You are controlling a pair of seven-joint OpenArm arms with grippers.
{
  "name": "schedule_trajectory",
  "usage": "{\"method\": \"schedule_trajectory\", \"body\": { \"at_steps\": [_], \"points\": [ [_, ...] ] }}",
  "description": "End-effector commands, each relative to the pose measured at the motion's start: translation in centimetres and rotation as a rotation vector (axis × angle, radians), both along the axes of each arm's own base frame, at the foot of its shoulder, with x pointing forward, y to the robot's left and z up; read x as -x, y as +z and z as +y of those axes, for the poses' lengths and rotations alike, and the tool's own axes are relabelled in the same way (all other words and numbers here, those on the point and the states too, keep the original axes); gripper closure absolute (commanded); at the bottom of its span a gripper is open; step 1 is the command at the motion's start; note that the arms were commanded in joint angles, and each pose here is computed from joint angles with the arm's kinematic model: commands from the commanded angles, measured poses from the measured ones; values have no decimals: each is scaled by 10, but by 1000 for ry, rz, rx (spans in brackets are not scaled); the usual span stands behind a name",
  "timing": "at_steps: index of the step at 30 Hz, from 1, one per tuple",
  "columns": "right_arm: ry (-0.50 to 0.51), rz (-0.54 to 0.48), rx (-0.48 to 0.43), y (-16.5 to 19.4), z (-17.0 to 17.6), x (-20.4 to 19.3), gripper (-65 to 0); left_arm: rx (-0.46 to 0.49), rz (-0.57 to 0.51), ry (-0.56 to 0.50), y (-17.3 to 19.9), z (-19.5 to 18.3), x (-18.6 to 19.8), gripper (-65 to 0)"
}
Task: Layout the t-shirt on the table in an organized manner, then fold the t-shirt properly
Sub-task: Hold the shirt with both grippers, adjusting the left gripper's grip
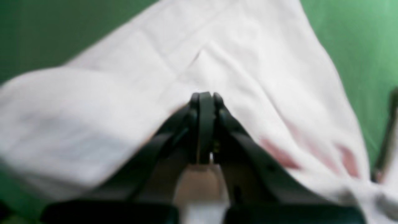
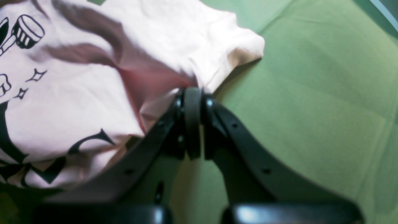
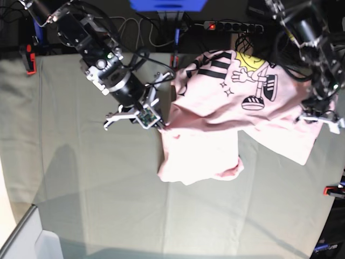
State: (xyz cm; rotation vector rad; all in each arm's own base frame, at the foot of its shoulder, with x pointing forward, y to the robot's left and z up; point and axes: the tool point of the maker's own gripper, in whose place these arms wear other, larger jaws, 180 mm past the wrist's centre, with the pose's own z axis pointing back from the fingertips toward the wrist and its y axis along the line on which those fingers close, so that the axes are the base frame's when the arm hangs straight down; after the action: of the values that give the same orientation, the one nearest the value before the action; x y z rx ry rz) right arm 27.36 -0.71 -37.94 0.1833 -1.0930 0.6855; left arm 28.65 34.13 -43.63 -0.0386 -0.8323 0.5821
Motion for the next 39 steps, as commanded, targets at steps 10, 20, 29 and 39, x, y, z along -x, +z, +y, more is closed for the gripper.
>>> {"method": "schedule_trajectory", "body": {
  "at_steps": [10,20,29,39],
  "points": [
    [3,-47,-22,13,2,-7,0,-29,-82,-8,33,12,-16,-46],
    [3,-44,-18,12,1,-6,0,2,-42,12,17,22,-26,-415],
    [3,-44,-19,12,1,-6,0,45,-18,23,7,24,-42,-423],
    [2,-43,-18,12,1,-6,0,-49,-16,4,-5,14,-49,-421]
  ]
}}
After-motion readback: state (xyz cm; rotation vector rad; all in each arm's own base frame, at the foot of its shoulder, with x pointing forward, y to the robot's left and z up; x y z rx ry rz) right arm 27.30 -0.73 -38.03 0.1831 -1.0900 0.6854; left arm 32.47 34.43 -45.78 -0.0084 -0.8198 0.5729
